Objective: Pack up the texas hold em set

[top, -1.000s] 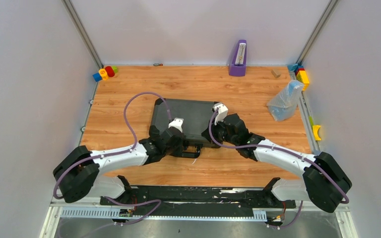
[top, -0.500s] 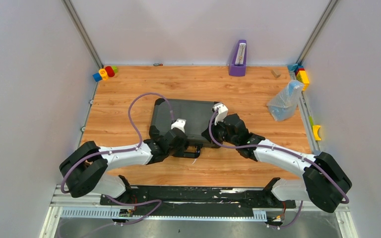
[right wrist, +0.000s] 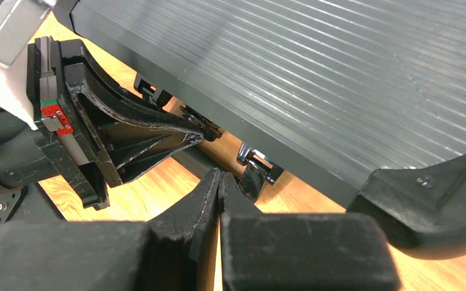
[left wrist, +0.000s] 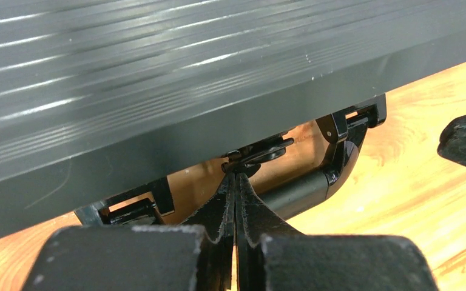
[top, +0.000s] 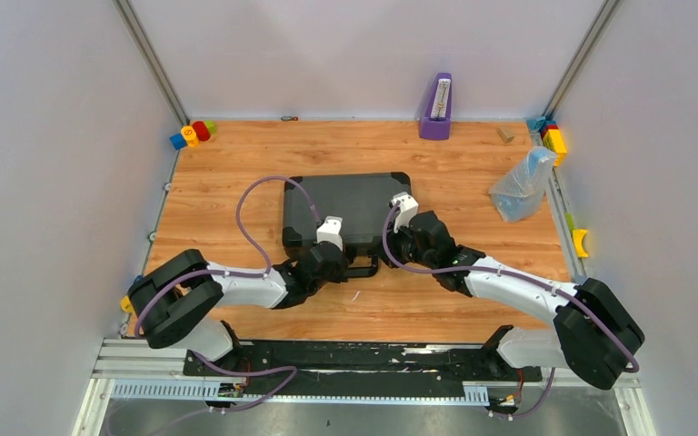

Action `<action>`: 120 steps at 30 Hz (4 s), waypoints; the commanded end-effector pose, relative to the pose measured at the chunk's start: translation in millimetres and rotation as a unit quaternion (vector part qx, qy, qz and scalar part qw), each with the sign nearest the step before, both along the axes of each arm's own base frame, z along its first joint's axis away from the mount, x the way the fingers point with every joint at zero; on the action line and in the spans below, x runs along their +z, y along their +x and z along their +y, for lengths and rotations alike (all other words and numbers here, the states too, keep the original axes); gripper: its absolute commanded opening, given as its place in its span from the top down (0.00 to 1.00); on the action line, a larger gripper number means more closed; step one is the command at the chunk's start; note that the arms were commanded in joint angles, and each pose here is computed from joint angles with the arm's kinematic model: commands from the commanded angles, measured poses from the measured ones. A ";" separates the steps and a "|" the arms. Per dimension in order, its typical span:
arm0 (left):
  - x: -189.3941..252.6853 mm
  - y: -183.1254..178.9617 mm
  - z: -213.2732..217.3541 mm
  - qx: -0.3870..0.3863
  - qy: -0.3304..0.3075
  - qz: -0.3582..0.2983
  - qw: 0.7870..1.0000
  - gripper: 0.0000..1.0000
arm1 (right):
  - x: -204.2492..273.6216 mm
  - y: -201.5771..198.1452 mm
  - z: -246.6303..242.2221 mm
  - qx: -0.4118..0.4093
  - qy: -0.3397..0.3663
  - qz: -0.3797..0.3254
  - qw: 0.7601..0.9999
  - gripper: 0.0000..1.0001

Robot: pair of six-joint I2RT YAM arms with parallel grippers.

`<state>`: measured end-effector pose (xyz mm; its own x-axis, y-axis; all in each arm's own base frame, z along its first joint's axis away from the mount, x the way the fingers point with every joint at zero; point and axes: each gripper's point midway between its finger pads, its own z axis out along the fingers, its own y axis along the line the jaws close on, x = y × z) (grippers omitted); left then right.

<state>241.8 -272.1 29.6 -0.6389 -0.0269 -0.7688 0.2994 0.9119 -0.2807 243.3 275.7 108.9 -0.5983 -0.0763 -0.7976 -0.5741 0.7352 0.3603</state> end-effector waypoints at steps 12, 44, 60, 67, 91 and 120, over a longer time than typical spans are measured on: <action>-49.0 -9.6 25.9 -0.109 0.222 -0.071 0.966 1.00 | 2.9 2.7 -2.4 -0.009 -0.003 -0.012 1.000 0.97; 79.1 -33.4 -34.3 -0.454 0.162 -0.079 0.873 1.00 | 65.9 2.1 -61.4 -0.138 0.083 -0.126 0.979 1.00; -6.5 17.7 -12.1 -0.390 0.329 -0.015 0.860 1.00 | 68.8 1.8 -66.7 -0.149 0.090 -0.131 0.976 1.00; 18.8 13.1 -23.7 -0.400 0.283 -0.059 0.870 1.00 | 69.1 1.9 -67.1 -0.151 0.091 -0.132 0.976 1.00; -33.3 6.1 -29.4 -0.426 0.392 -0.033 0.815 1.00 | 76.6 -0.3 -77.3 -0.169 0.106 -0.147 0.969 1.00; 222.2 24.8 92.6 -0.026 0.067 -0.268 0.961 0.00 | 94.7 39.0 -193.3 -0.450 0.045 -0.241 0.858 0.00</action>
<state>244.5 -225.4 215.7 -0.1119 0.3418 -0.9331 0.6587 0.7286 0.1879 269.8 112.9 190.8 -0.1045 0.3324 -0.9373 -0.0050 0.9423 0.3347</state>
